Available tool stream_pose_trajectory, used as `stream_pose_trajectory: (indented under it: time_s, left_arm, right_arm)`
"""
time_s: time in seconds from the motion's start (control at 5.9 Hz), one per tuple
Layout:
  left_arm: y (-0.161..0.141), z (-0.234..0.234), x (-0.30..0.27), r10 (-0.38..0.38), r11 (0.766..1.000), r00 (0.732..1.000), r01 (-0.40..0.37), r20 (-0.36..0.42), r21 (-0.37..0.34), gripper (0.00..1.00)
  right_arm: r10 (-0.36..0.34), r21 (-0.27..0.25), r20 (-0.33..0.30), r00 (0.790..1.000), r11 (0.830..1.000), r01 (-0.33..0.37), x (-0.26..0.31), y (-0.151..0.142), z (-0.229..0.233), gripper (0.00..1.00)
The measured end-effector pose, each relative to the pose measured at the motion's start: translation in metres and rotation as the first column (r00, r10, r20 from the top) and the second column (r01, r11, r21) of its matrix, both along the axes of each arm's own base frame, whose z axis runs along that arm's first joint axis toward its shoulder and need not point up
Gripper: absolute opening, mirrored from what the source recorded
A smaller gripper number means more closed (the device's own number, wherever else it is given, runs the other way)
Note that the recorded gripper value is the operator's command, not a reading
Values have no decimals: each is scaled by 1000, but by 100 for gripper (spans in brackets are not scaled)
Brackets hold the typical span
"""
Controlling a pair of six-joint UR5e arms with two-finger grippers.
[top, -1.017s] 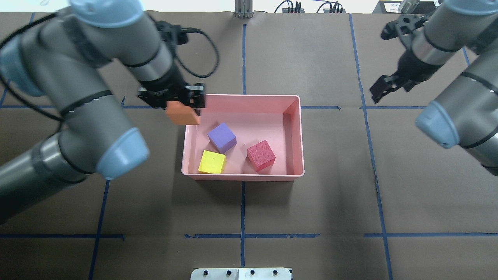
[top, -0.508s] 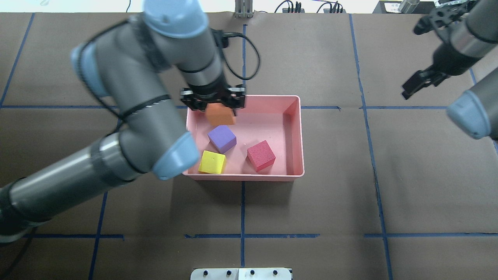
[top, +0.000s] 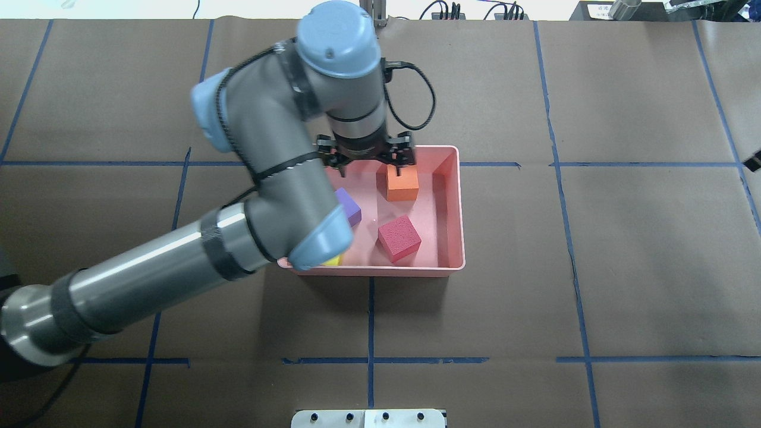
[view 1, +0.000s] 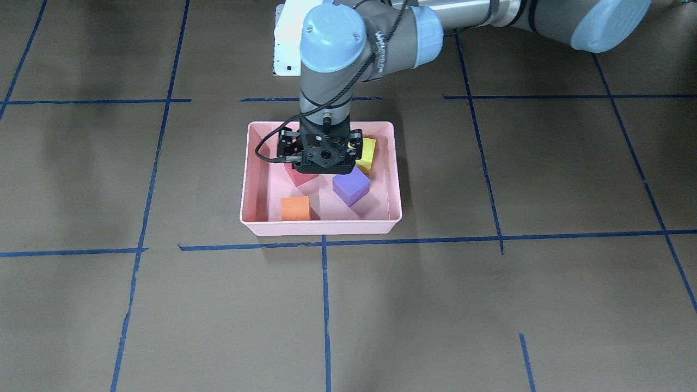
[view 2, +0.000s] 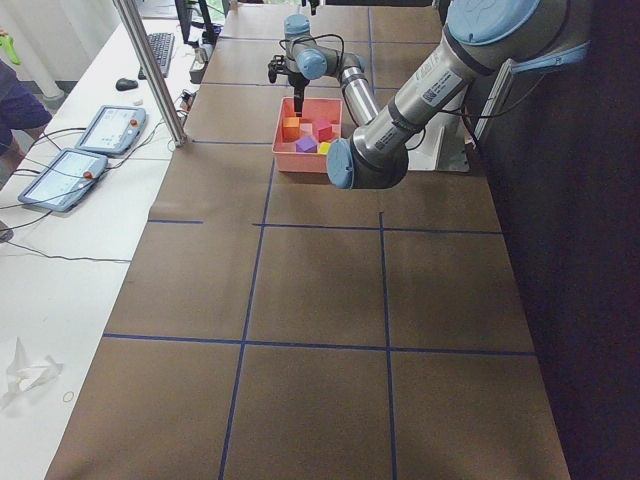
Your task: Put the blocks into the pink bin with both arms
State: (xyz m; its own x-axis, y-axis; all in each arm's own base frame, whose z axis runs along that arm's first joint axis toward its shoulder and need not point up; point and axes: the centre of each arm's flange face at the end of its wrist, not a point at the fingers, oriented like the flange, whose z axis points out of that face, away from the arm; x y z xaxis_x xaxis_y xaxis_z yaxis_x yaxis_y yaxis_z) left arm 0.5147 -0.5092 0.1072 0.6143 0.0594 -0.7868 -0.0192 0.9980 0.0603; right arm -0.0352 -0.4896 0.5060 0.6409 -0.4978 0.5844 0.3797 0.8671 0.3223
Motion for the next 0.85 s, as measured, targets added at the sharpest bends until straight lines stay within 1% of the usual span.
stream_pose_trajectory:
  time_s: [0.17, 0.34, 0.51, 0.68, 0.85]
  left_arm:
    - [-5, 49, -47, 63, 997, 998, -63, 7, 51, 100]
    - [-12, 100, -97, 111, 987, 993, -114, 34, 115, 100]
    - [-20, 145, -151, 143, 973, 987, -153, 73, 174, 100]
    - [-22, 187, -213, 146, 970, 985, -162, 97, 183, 100]
    - [-9, 234, -276, 133, 976, 985, -150, 112, 160, 100]
  right_arm:
    - [13, -26, 1, 1000, 1000, -13, 35, 25, 33, 100]
    - [35, -57, 2, 999, 998, -35, 63, 50, 60, 100]
    - [60, -84, 9, 998, 995, -59, 80, 67, 76, 100]
    - [79, -109, 26, 997, 991, -76, 88, 74, 86, 100]
    - [89, -125, 37, 995, 989, -84, 89, 76, 91, 100]
